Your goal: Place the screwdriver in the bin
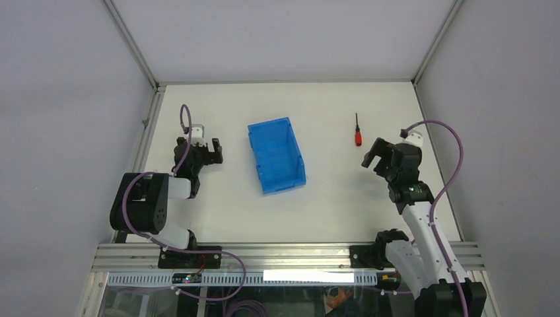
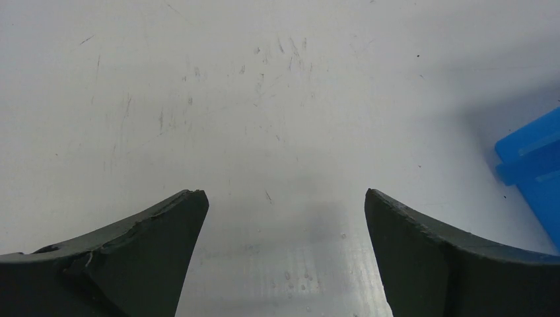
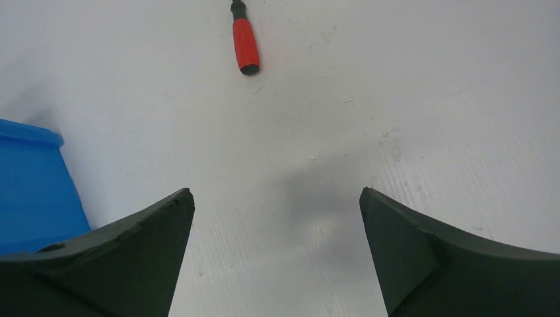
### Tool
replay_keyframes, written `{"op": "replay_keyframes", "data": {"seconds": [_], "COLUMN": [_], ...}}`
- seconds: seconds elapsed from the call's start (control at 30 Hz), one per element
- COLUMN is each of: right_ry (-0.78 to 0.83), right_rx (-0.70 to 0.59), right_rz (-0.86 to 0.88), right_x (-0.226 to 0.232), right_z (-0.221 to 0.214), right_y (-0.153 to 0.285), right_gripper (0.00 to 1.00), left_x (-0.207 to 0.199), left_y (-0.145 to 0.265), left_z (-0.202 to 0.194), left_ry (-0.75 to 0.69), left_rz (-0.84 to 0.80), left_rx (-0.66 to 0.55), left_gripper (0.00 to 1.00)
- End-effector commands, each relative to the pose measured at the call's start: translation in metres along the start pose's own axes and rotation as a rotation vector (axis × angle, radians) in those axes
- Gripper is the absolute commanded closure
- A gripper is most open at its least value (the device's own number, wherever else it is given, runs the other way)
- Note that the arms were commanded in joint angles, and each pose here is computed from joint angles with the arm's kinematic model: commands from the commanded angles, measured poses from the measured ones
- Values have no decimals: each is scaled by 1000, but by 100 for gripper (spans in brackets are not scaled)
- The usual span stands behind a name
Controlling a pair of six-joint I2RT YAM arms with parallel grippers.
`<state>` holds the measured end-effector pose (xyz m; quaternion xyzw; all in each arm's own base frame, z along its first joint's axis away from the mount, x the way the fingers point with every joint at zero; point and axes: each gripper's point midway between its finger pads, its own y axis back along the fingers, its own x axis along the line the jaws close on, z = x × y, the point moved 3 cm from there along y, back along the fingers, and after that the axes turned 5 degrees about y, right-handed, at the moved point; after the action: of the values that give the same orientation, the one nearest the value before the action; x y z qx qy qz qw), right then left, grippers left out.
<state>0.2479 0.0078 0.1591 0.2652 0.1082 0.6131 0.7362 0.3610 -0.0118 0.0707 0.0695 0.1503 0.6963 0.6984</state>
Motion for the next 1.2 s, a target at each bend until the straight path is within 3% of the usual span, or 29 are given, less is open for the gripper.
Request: {"op": "replay_keyframes", "data": {"seconds": [0.0, 0.23, 0.4, 0.53, 0.77, 1.17], "right_ry": [-20, 17, 60, 119, 166, 177], "right_rx": [-19, 16, 102, 257, 409, 608], "right_rz": [7, 42, 44, 36, 5, -65], "right_x": [5, 26, 46, 55, 61, 49], "right_z": [14, 53, 87, 83, 70, 12], "right_y": [0, -19, -61, -107, -169, -214], "right_gripper": [1, 1, 1, 1, 3, 20], "left_x": [-5, -5, -5, -5, -5, -6], "left_y": [1, 1, 1, 1, 1, 1], "left_z": [15, 15, 15, 15, 15, 15], "left_ry": [18, 18, 17, 18, 18, 18], "left_rz": [-18, -18, -19, -18, -17, -19], "left_rx": [-54, -54, -54, -55, -53, -54], "left_gripper": [1, 1, 1, 1, 1, 1]}}
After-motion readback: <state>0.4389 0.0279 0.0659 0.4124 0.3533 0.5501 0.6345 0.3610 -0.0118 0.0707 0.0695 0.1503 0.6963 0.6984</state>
